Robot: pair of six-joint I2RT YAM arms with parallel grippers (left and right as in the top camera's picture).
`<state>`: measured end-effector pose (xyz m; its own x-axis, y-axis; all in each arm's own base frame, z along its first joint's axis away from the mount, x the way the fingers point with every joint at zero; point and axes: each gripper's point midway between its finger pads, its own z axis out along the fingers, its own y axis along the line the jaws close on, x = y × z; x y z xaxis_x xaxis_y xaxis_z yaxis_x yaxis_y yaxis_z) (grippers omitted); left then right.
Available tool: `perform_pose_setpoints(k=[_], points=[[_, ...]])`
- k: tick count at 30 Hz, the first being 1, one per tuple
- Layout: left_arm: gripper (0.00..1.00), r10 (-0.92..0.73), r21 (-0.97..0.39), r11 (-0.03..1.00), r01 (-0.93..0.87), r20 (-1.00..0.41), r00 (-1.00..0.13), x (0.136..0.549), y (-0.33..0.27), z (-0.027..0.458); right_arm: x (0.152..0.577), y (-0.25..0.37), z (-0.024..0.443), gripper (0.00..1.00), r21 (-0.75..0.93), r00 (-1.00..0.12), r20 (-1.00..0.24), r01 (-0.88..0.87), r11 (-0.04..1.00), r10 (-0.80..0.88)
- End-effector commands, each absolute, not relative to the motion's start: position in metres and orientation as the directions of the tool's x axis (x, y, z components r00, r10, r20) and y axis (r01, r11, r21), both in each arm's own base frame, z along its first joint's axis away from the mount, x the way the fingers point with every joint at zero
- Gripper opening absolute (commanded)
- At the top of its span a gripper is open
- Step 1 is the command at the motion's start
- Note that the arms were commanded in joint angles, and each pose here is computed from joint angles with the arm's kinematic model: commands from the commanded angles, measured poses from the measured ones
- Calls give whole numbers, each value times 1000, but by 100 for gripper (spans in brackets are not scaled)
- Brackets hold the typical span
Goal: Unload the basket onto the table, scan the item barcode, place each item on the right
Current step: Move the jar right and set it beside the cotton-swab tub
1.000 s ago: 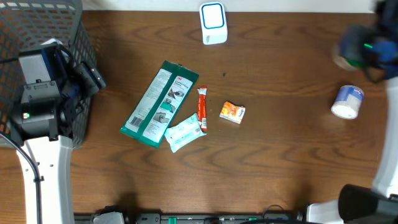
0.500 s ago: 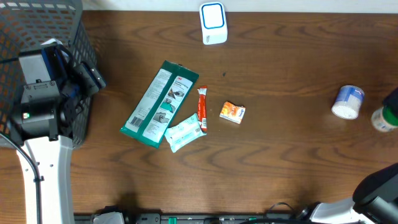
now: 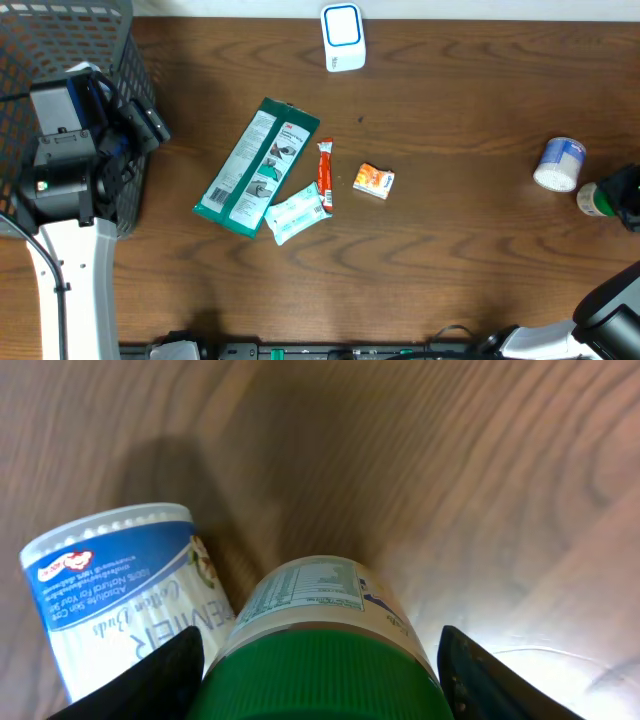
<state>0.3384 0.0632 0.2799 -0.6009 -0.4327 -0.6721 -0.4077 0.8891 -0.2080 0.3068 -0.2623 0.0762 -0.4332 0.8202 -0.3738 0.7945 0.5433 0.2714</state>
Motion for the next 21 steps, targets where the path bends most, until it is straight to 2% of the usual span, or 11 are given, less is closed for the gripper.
perform_pose_setpoints(k=[1, 3, 5, 8, 10, 11, 12, 19, 21], points=[[83, -427, -195, 888, -416, -682, -593, 338, 68, 284, 312, -259, 81, 24, 320, -410, -370, 786, 528, 834], [83, -427, -195, 888, -416, -682, -593, 338, 68, 284, 311, -260, 81, 49, 312, -409, -372, 790, 527, 833], [83, -427, -195, 888, -416, -682, -593, 338, 68, 284, 308, -263, 80, 61, 290, -405, -379, 802, 523, 832], [83, -427, -195, 888, -416, -682, -593, 338, 68, 284, 305, -266, 79, 72, 270, -402, -385, 812, 518, 831], [83, -427, -195, 888, -416, -682, -593, 338, 68, 284, 305, -266, 80, 83, 270, -402, -386, 812, 518, 830], [83, -427, -195, 888, -416, -682, -593, 338, 68, 284, 305, -266, 79, 94, 269, -403, -385, 811, 519, 830], [83, -427, -195, 888, -415, -682, -593, 338, 68, 284, 305, -266, 79, 99, 270, -403, -385, 811, 519, 830], [83, -427, -195, 888, -416, -682, -594, 338, 68, 284, 306, -267, 82, 99, 272, -401, -391, 810, 520, 829], [83, -427, -195, 888, -416, -682, -593, 338, 68, 284, 312, -270, 99, 97, 290, -391, -425, 796, 532, 816]])
